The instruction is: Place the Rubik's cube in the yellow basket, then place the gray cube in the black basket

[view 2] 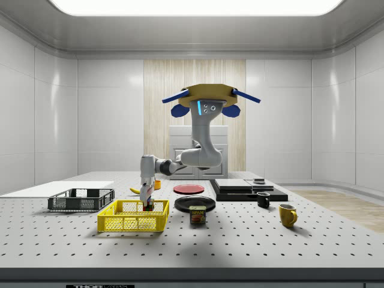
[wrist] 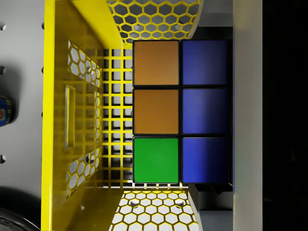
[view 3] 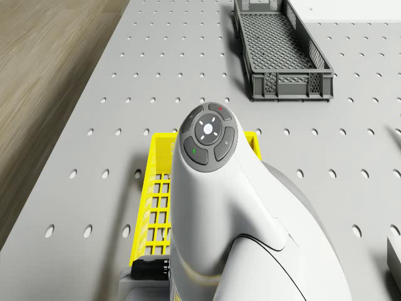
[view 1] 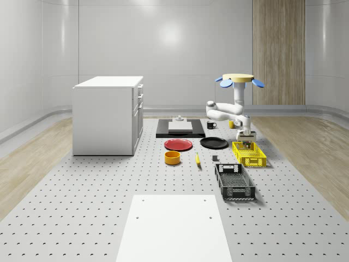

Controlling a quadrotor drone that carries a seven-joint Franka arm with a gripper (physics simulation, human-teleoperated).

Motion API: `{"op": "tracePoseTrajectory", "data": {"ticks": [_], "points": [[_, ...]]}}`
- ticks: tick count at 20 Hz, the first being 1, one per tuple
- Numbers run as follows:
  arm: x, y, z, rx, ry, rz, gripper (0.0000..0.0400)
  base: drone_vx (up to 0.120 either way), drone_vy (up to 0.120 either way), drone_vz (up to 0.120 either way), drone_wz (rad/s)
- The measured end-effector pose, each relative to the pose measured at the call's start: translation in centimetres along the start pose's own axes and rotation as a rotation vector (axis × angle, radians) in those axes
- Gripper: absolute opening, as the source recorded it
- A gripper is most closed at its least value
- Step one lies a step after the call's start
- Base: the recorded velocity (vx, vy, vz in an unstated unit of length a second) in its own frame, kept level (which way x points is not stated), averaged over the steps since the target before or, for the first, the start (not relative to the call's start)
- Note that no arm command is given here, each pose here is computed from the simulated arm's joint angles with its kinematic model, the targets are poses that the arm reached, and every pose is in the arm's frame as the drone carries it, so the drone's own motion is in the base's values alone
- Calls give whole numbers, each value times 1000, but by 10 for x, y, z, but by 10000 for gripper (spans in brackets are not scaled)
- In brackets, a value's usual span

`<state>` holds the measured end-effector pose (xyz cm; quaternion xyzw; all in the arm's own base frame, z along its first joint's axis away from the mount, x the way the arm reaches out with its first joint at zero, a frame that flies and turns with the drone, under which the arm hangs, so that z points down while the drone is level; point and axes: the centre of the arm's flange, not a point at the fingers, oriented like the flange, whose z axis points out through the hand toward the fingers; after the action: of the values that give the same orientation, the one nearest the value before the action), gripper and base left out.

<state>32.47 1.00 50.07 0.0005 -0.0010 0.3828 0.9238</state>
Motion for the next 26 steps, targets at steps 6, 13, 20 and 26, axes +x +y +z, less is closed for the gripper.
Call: {"op": "tracePoseTrajectory", "data": {"ticks": [6, 13, 20, 26], "points": [[0, 0, 7, 0, 0, 0, 325, 0, 0, 0, 0], [0, 0, 30, 0, 0, 0, 325, 0, 0, 0, 0], [0, 0, 46, 0, 0, 0, 336, 0, 0, 0, 0], [0, 0, 40, 0, 0, 0, 386, 0, 0, 0, 0]]}}
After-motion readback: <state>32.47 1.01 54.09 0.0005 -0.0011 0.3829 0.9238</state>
